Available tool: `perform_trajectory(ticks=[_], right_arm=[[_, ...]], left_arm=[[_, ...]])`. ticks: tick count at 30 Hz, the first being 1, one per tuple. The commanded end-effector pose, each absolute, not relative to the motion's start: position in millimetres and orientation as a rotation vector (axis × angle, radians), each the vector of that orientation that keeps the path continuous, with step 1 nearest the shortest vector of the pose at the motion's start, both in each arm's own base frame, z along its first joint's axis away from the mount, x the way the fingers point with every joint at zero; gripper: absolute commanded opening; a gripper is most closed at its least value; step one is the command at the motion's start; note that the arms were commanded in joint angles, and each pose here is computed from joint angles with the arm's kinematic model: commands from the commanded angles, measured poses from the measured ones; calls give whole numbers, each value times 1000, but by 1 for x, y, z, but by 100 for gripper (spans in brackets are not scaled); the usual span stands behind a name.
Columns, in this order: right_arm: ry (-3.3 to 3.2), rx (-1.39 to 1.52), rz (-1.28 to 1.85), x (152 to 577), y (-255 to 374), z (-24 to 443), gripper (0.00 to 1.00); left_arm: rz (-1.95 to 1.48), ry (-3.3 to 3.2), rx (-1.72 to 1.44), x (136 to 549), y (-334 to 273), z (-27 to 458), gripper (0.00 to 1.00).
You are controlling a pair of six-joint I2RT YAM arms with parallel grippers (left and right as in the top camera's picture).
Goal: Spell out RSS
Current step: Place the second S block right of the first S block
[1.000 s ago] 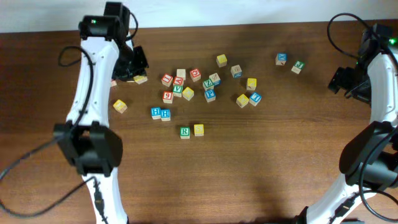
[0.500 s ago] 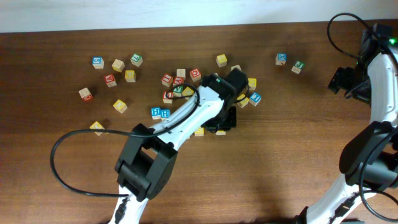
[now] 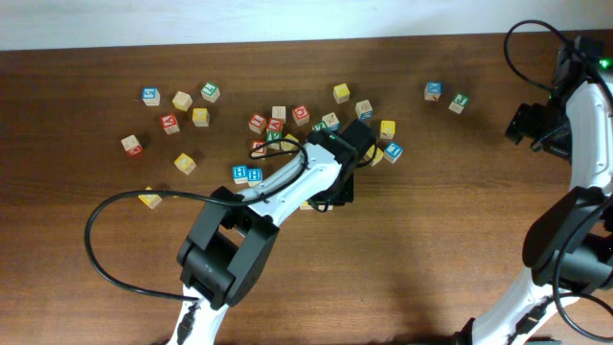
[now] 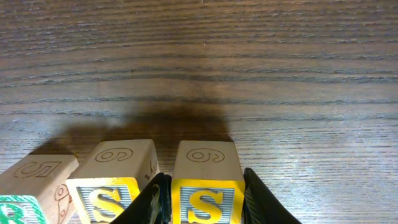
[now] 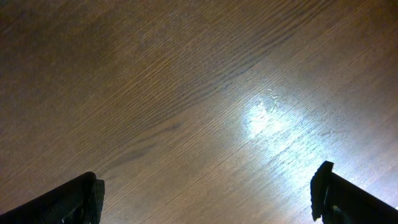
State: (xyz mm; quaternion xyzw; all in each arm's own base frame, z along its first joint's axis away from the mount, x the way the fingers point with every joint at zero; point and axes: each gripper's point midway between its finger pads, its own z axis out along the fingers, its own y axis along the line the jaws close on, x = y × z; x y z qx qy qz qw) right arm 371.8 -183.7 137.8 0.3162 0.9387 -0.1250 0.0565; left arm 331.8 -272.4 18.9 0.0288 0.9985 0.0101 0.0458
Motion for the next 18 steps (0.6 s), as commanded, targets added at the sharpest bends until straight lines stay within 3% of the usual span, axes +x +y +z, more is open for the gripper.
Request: perform_trajectory(ticks=[1, 7, 10, 12, 18], right_arm=[[2823, 956, -398, 371, -187, 147, 98], [2823, 956, -398, 371, -187, 147, 98], [2823, 955, -398, 371, -187, 147, 98], [2823, 955, -398, 371, -187, 147, 98], [2823, 956, -397, 371, -187, 147, 98]], left_arm=[[1, 3071, 62, 327, -274, 17, 29], [-59, 3101, 63, 322, -280, 17, 27], [-64, 3097, 63, 323, -281, 18, 45], [-78, 3086, 56, 328, -283, 24, 48], [-225, 2943, 6, 362, -281, 116, 49]])
